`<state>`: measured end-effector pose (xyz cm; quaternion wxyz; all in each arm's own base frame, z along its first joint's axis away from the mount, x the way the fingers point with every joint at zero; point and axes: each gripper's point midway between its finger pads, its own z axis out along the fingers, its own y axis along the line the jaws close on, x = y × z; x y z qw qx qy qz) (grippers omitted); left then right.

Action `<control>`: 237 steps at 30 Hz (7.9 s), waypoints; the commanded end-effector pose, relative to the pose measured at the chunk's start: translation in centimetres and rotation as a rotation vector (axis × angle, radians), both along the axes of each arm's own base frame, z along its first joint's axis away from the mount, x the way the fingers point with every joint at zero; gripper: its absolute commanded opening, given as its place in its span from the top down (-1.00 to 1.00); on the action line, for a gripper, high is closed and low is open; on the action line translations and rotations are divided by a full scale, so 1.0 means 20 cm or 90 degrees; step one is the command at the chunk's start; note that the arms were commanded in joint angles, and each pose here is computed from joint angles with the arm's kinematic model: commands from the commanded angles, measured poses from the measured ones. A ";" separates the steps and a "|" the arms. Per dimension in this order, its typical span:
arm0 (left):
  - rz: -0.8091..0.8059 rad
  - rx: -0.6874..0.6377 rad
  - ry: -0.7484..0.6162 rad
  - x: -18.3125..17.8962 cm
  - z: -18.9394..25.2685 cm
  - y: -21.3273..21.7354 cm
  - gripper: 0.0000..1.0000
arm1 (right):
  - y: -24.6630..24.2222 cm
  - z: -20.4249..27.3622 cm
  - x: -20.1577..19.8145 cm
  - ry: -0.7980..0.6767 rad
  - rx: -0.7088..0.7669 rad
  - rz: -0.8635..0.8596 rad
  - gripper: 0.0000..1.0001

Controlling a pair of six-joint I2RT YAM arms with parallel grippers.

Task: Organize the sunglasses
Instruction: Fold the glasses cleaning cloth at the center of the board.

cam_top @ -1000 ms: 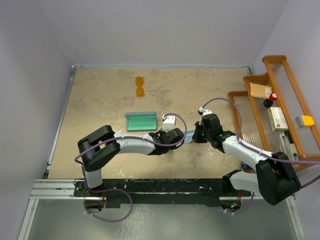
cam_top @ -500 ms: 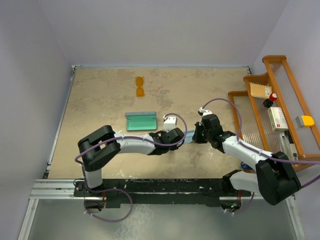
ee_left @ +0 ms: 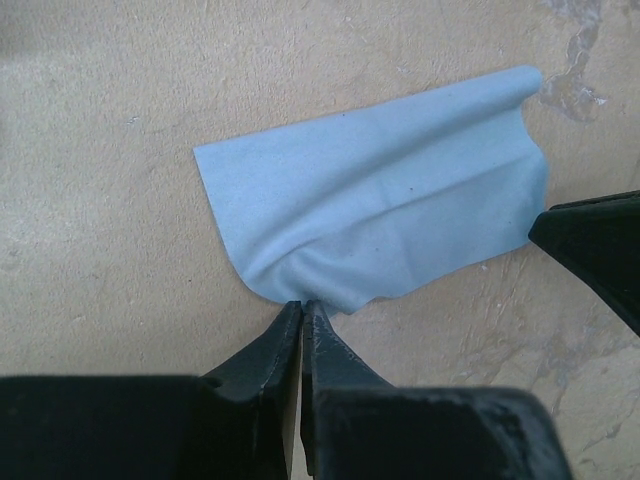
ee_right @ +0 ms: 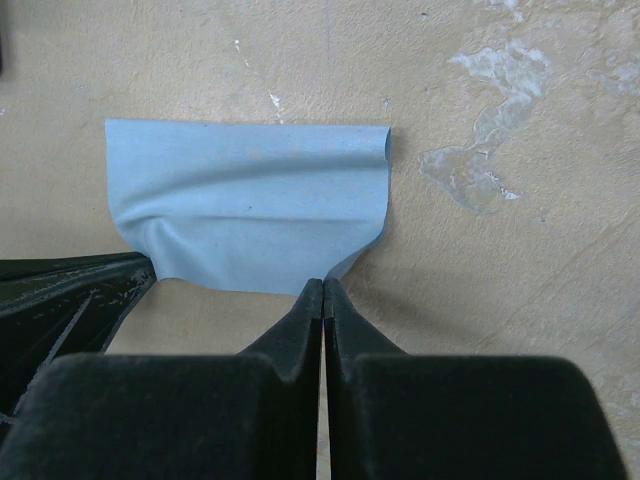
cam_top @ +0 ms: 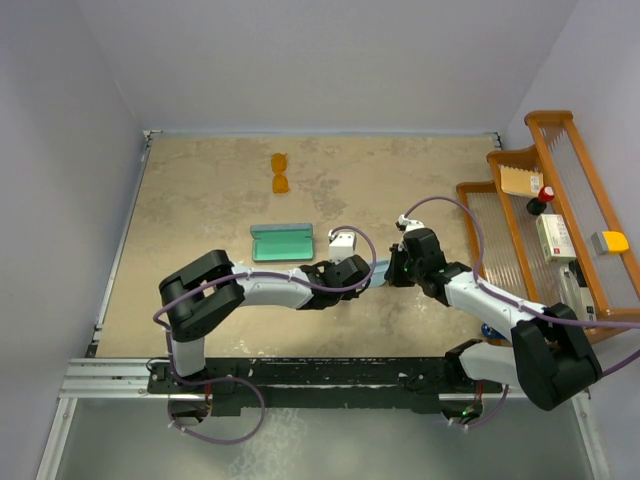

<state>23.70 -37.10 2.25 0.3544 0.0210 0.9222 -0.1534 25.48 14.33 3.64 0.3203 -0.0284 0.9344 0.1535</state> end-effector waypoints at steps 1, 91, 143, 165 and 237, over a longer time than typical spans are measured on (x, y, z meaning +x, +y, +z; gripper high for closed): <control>-0.002 0.014 0.003 -0.01 0.01 -0.01 1.00 | 0.02 0.02 0.01 -0.014 0.009 0.004 1.00; 0.044 0.130 -0.008 0.00 -0.01 0.00 0.77 | 0.03 0.01 -0.01 -0.023 0.028 0.010 1.00; 0.073 0.193 -0.048 0.02 0.04 0.03 0.63 | 0.05 0.00 -0.03 -0.018 0.040 0.022 1.00; 0.113 0.132 -0.070 -0.05 0.15 0.07 0.55 | 0.00 0.02 -0.02 -0.032 0.018 -0.003 0.61; 0.112 0.200 -0.018 -0.08 -0.11 0.05 1.00 | 0.01 0.03 -0.04 -0.035 0.031 -0.001 0.61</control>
